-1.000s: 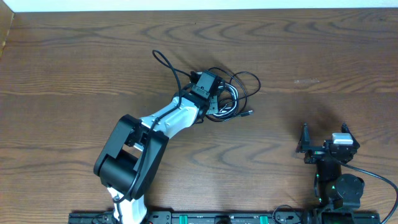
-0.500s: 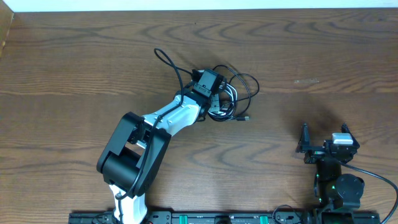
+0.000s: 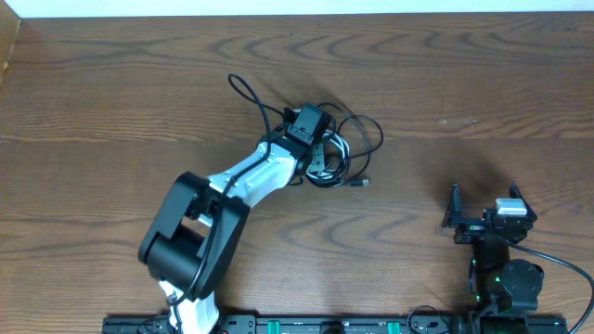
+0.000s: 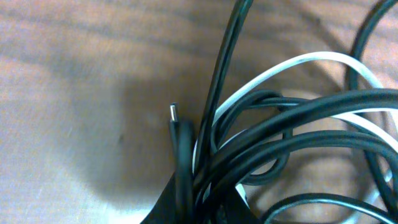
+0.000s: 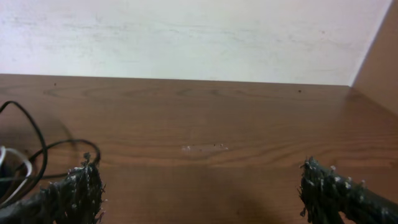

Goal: Untangle cables

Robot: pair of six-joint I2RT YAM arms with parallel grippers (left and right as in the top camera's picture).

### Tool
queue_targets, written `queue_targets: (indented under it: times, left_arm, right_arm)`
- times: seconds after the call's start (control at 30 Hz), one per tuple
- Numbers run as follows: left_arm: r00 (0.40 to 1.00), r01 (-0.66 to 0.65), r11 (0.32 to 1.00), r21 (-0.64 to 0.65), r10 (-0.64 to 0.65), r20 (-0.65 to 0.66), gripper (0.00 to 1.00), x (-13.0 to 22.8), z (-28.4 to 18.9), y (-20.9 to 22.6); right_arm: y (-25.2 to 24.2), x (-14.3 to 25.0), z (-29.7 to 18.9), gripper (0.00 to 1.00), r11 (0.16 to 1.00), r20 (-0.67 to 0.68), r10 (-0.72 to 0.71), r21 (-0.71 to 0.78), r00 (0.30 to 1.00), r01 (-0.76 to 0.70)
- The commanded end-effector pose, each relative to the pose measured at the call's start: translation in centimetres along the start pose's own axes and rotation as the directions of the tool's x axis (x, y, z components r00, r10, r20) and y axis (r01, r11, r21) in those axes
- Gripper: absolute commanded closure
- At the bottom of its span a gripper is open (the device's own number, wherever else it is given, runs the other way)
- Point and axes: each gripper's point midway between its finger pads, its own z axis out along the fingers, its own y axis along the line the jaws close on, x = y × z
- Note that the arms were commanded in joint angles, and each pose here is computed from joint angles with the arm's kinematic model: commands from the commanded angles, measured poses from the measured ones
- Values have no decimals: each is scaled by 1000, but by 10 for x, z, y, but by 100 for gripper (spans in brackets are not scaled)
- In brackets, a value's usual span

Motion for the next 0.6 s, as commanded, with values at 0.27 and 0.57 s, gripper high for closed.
queue_targets:
  times: [0.27, 0.57]
  left_arm:
    - [971, 99, 955, 280, -154, 181, 92, -45, -131, -33]
    - [875, 416, 836, 359, -475, 92, 83, -50, -146, -35]
  right_arm:
    - [1, 1, 0, 1, 1000, -2, -9, 0, 1000, 9]
    - [1, 1, 0, 1, 1000, -2, -9, 0, 1000, 9]
